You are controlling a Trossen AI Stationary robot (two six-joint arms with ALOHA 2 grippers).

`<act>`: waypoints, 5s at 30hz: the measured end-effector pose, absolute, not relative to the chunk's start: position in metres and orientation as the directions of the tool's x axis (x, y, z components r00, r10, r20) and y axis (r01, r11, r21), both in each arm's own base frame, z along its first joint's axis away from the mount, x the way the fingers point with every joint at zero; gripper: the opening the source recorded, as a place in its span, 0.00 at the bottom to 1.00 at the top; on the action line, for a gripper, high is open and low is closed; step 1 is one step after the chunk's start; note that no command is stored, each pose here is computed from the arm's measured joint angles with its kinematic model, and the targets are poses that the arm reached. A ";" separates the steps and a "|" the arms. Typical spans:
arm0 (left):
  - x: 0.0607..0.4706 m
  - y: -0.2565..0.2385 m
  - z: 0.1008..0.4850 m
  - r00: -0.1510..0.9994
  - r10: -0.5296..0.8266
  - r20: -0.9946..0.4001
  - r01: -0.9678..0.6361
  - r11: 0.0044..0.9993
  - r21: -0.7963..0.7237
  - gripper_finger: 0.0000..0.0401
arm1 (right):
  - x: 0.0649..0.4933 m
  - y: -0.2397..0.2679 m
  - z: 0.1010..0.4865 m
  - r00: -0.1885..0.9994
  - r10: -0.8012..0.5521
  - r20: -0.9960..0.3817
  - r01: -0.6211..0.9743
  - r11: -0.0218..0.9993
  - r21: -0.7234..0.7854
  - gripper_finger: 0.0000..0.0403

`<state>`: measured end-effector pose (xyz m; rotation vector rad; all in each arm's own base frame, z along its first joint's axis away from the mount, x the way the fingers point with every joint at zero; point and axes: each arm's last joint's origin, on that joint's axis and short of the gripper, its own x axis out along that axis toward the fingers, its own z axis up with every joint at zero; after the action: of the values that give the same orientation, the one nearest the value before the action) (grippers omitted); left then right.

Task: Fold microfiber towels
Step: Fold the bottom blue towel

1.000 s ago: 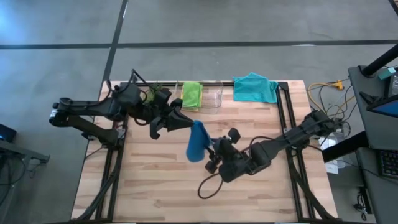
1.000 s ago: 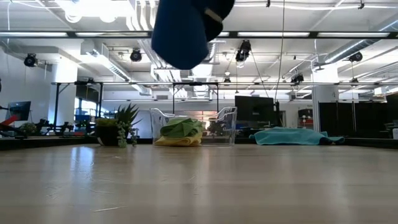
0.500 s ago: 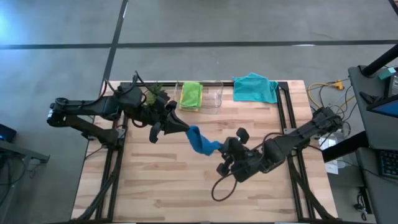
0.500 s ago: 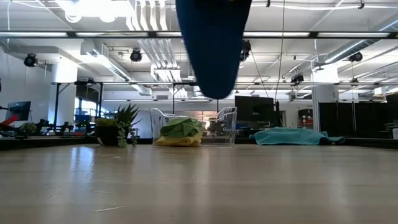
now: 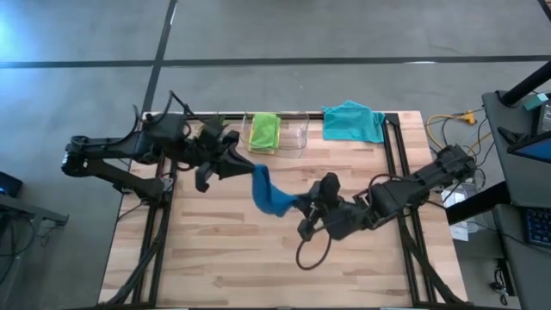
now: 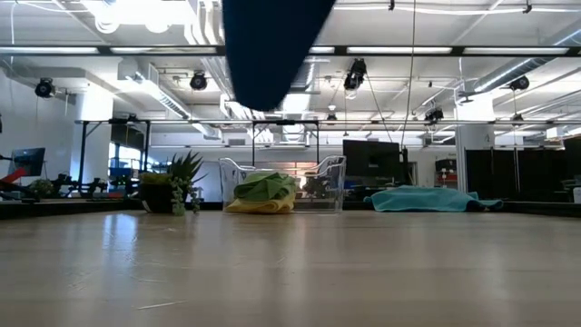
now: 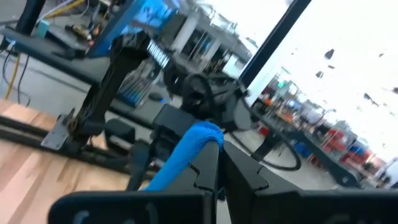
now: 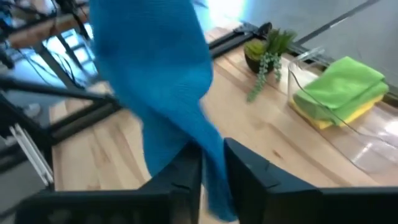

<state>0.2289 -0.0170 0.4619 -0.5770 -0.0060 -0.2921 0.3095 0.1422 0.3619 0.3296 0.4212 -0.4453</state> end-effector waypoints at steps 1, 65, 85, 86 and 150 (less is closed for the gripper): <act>0.228 -0.017 0.463 0.958 -0.271 0.098 0.280 0.795 -0.538 0.00 | 0.311 0.142 0.363 0.827 -0.342 -0.447 0.473 0.853 0.222 0.17; 0.226 -0.019 0.462 0.933 -0.346 0.095 0.339 0.759 -0.555 0.00 | 0.350 0.121 0.405 0.860 -0.432 -0.271 0.456 0.890 0.027 0.27; 0.227 -0.019 0.463 0.932 -0.348 0.105 0.345 0.753 -0.561 0.00 | 0.358 0.124 0.390 0.857 -0.390 -0.336 0.430 0.901 0.053 0.25; 0.227 -0.019 0.464 0.931 -0.348 0.113 0.349 0.749 -0.563 0.00 | 0.360 0.125 0.387 0.855 -0.390 -0.343 0.431 0.901 0.049 0.25; 0.232 -0.023 0.359 0.816 -0.199 -0.543 0.036 0.955 -0.296 0.00 | 0.296 0.096 0.369 0.530 -0.335 -0.779 0.317 0.930 -0.184 0.02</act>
<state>0.2323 -0.0229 0.3593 -0.2796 0.6057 -0.1269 0.2964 0.0955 0.3685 -0.0206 0.9342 -0.3894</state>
